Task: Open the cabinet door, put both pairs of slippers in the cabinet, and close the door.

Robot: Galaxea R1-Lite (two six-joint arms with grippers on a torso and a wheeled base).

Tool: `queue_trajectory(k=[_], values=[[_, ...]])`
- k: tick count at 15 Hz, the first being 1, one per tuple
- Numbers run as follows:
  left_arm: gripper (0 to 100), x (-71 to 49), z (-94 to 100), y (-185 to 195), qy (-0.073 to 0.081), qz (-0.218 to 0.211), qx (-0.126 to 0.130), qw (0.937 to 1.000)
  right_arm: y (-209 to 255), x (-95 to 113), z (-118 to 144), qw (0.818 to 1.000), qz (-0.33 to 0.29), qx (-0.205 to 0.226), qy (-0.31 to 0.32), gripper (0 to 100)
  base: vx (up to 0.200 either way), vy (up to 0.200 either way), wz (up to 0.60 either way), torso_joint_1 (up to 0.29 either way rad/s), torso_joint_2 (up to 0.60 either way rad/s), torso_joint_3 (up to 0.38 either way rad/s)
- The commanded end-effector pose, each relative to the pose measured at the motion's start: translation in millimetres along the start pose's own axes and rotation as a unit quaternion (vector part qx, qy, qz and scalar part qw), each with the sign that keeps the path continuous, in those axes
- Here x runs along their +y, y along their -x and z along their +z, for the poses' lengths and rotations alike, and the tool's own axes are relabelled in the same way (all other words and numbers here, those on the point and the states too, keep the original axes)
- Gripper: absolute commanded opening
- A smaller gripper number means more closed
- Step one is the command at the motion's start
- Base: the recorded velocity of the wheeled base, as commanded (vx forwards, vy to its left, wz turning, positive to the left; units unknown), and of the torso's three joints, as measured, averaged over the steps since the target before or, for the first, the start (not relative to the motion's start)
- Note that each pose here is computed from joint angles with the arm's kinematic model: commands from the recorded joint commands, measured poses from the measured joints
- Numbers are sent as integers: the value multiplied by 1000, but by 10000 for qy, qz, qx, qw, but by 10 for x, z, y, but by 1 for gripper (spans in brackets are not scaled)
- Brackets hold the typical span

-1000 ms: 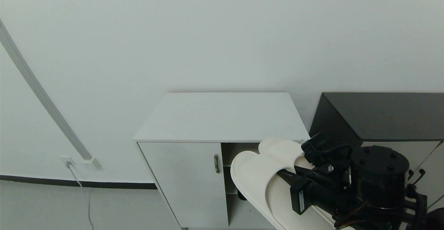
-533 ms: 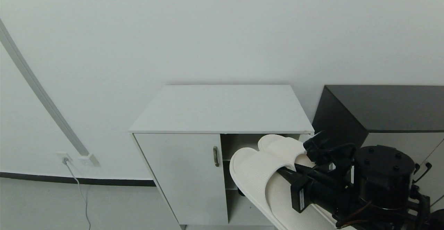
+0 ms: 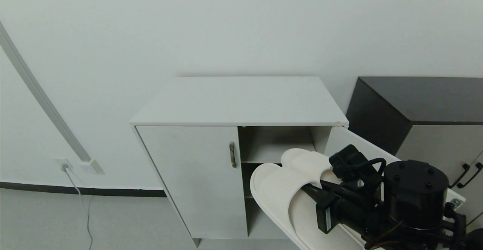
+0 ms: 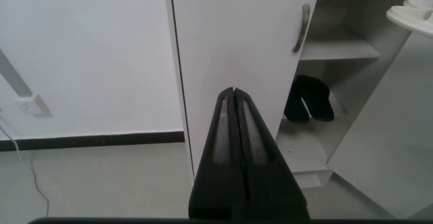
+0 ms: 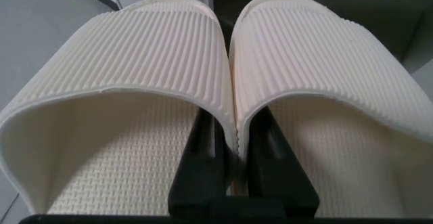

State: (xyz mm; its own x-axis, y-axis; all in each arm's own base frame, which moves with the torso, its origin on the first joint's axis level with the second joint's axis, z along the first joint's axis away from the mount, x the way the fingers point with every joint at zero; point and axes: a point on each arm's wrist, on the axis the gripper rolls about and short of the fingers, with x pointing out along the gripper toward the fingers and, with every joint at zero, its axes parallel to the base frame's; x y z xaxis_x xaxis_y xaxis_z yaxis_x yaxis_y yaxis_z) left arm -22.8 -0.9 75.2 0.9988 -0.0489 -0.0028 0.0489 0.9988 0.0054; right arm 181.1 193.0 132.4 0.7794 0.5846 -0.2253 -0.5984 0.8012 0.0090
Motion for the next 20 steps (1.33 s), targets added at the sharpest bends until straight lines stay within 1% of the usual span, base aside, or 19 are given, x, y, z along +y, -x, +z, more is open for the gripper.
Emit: queue_trajectory(k=[1,7,11,13,20], values=[[0,0,0,-1,-3,7,9,10000,-9,15,7,10000,25,-13,4,0,0,0,0,-217,544,320],[0,0,0,-1,-3,7,9,10000,1,31,-38,10000,50,70,28,0,0,0,0,-197,515,326],[0,0,0,-1,-3,-1,9,10000,-12,37,-42,10000,47,-14,14,0,0,0,0,-165,487,328],[0,0,0,-1,-3,-1,9,10000,-25,38,-64,10000,44,31,23,0,0,0,0,-141,476,330],[0,0,0,-1,5,-1,9,10000,-21,38,-57,10000,47,-21,13,0,0,0,0,-92,454,358]])
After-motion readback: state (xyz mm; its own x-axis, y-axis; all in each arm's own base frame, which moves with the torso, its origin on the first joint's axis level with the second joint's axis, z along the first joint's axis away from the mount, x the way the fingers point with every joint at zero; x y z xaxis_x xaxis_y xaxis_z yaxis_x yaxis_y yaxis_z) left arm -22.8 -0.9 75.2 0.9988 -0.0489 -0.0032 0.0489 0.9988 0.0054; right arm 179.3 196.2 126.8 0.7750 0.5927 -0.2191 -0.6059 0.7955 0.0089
